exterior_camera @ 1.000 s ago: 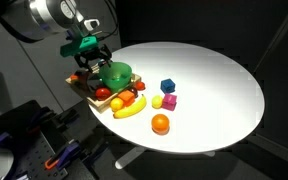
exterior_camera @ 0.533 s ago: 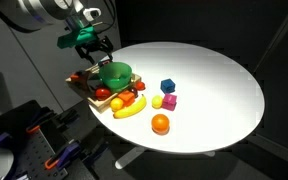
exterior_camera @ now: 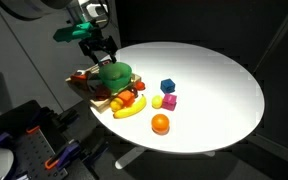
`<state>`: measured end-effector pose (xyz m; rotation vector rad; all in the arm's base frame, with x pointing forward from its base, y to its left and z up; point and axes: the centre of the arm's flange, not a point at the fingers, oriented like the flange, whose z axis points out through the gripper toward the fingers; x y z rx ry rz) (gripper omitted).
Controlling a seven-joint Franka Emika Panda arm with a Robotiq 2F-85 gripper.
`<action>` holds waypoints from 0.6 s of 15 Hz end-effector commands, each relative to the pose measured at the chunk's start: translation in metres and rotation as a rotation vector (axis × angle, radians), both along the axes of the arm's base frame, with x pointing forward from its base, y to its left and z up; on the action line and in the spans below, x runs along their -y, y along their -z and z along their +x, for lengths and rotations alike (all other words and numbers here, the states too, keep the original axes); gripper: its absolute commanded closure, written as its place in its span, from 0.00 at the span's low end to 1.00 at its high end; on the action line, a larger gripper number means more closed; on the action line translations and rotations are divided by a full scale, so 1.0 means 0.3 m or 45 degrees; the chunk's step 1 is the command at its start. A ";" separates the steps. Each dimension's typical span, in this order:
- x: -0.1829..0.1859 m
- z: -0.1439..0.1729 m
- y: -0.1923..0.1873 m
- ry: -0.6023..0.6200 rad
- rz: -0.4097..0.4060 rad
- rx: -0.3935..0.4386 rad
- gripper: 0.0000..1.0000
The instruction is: Put the green bowl in the box
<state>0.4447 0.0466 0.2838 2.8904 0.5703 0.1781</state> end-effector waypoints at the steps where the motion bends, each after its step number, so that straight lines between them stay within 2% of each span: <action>1: 0.057 -0.054 -0.075 0.114 0.018 -0.038 0.00; 9: 0.138 -0.163 -0.211 0.193 0.136 -0.245 0.00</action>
